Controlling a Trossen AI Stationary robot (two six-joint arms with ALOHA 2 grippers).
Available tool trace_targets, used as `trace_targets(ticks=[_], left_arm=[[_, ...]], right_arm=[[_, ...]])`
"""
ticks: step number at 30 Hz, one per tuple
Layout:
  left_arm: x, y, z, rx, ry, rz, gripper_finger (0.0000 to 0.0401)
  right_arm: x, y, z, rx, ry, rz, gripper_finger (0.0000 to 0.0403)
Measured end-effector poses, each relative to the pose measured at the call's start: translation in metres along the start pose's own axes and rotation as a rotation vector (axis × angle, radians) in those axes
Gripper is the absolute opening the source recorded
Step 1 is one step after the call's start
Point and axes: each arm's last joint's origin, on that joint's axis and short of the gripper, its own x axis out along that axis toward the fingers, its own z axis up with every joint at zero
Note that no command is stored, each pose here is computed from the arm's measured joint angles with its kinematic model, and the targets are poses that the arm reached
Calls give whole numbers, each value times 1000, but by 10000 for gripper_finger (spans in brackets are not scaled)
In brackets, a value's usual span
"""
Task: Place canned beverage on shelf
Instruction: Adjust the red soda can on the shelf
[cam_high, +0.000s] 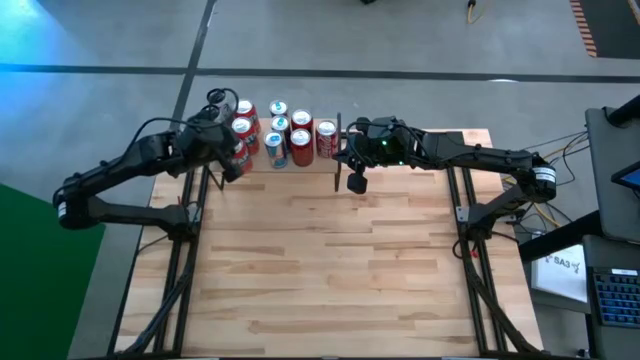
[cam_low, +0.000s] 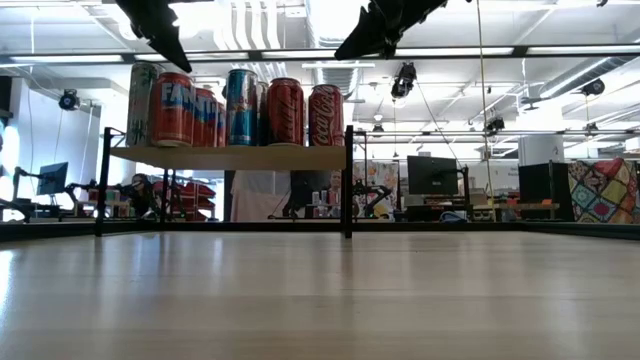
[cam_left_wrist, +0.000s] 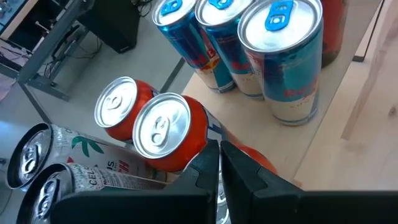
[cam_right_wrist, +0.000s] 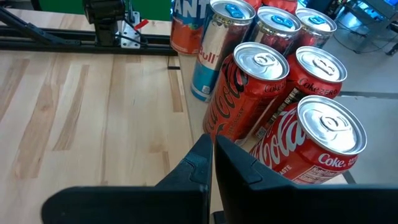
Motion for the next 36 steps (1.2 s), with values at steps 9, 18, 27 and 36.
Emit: trace_targets(ticks=[9,18,27,36], left_arm=[[7,-4,1,21,29,-7,0],[11,-6,2,32,48,-11,0],[10,-7,2,35,28,-76,0],[10,-7,2,62,28,-78,0]], right_arm=[[0,0,0,-1,0,0,9],[0,0,0,-5,0,0,9],[0,0,0,-5,0,0,9],[0,0,0,-5,1,0,9]])
